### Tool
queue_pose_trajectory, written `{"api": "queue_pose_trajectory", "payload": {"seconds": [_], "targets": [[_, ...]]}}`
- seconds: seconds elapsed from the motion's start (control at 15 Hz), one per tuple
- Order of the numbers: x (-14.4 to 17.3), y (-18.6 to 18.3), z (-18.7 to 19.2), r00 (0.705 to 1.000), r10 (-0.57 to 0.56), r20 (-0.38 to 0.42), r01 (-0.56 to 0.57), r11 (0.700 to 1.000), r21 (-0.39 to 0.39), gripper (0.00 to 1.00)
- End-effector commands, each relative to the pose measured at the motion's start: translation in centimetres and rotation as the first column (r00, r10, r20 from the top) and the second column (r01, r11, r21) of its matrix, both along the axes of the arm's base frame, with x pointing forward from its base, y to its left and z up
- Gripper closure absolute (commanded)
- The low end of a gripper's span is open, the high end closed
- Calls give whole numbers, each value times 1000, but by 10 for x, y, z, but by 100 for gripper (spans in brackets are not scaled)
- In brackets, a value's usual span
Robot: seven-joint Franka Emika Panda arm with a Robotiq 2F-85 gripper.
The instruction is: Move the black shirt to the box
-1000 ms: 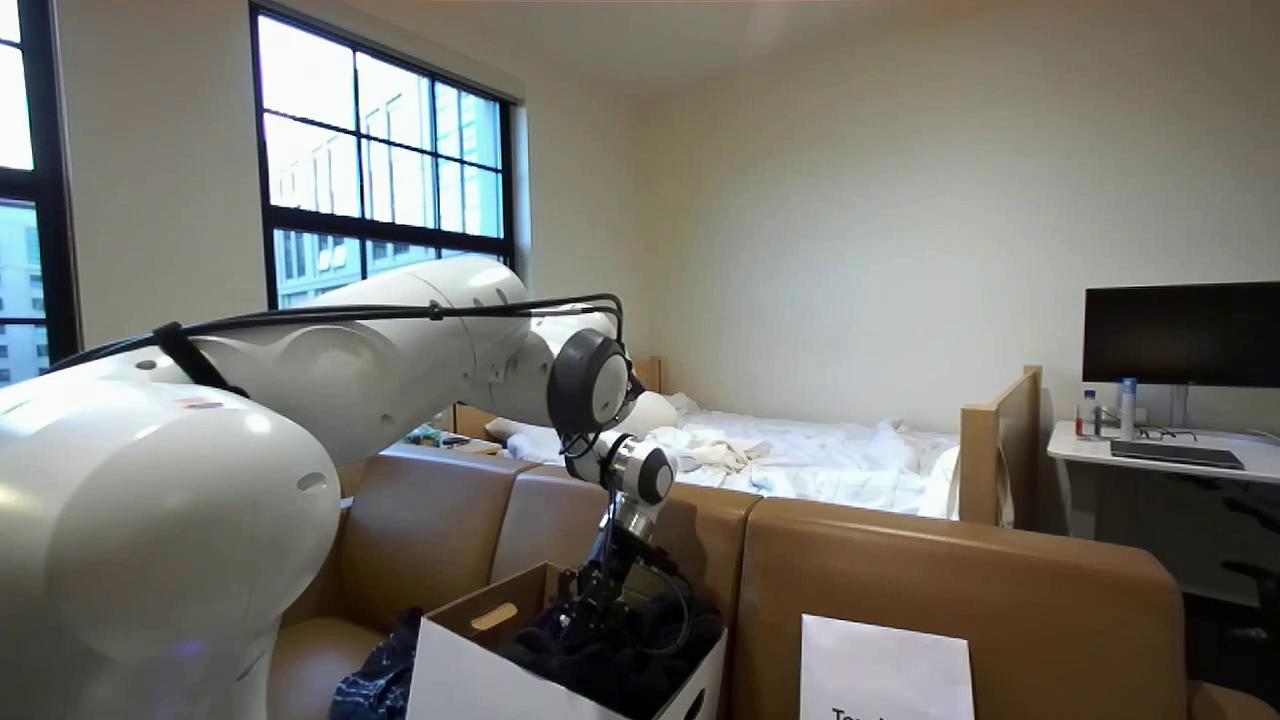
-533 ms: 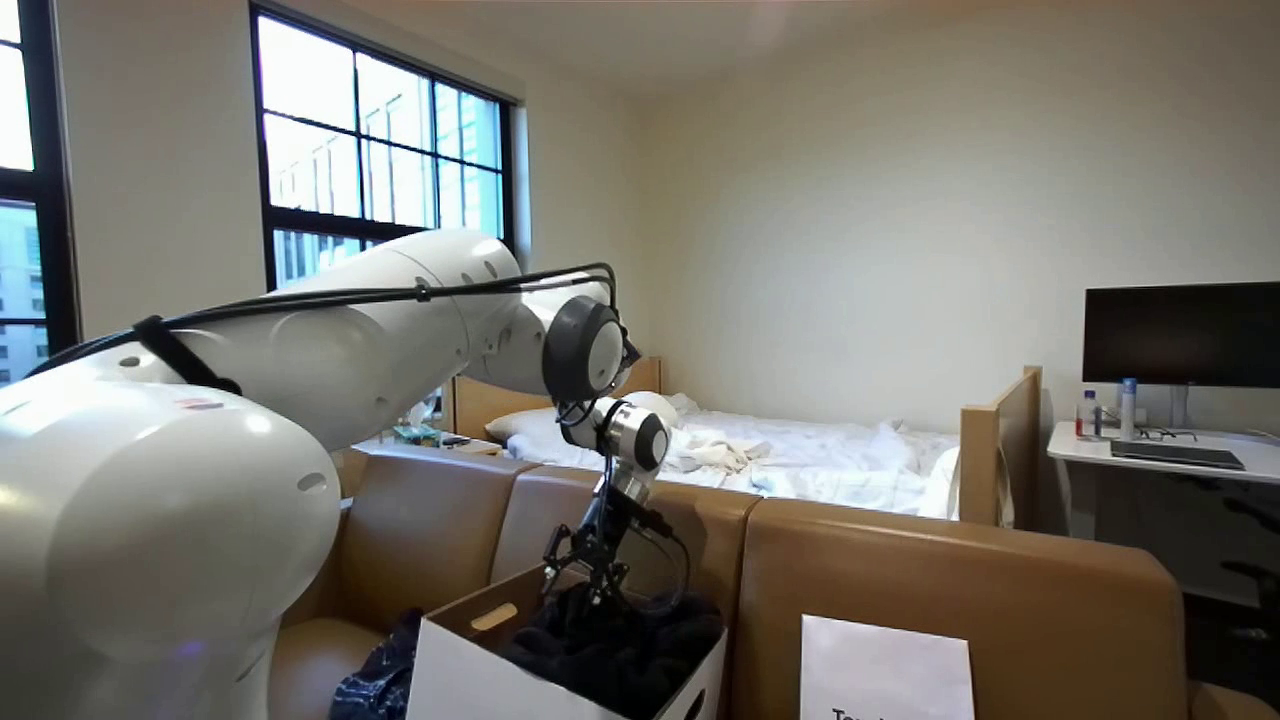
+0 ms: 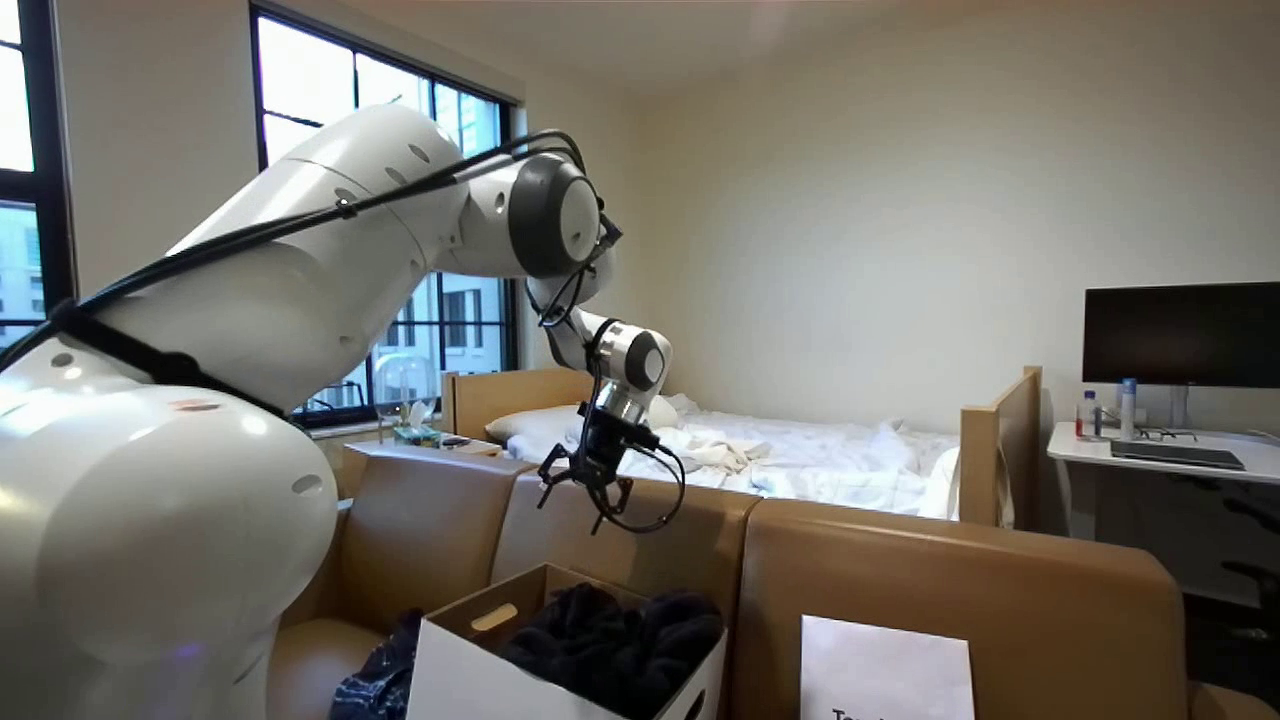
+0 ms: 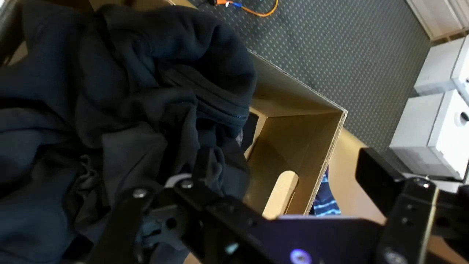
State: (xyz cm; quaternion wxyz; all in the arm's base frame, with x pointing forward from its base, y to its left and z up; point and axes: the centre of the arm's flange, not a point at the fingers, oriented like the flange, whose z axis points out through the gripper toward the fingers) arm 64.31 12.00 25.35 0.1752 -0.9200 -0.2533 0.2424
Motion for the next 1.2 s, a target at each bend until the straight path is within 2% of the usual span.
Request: {"api": "queue_pose_trajectory", "payload": {"seconds": [0.0,0.27,0.47,0.6,0.67,0.73,0.93,1.13], "targets": [[-64,-35,45,983,-166,79,172,983,-63,0],[-89,-72,87,944,-272,187,305,936,-178,0],[-119,-99,114,907,-336,253,397,882,-254,0],[-145,-117,128,890,-369,267,440,849,-292,0],[-160,-128,133,897,-368,247,430,857,-284,0],[-106,-115,122,912,-345,225,397,878,-265,0],[-139,-126,132,904,-363,224,415,869,-268,0],[-143,-125,132,905,-362,222,414,870,-269,0]]}}
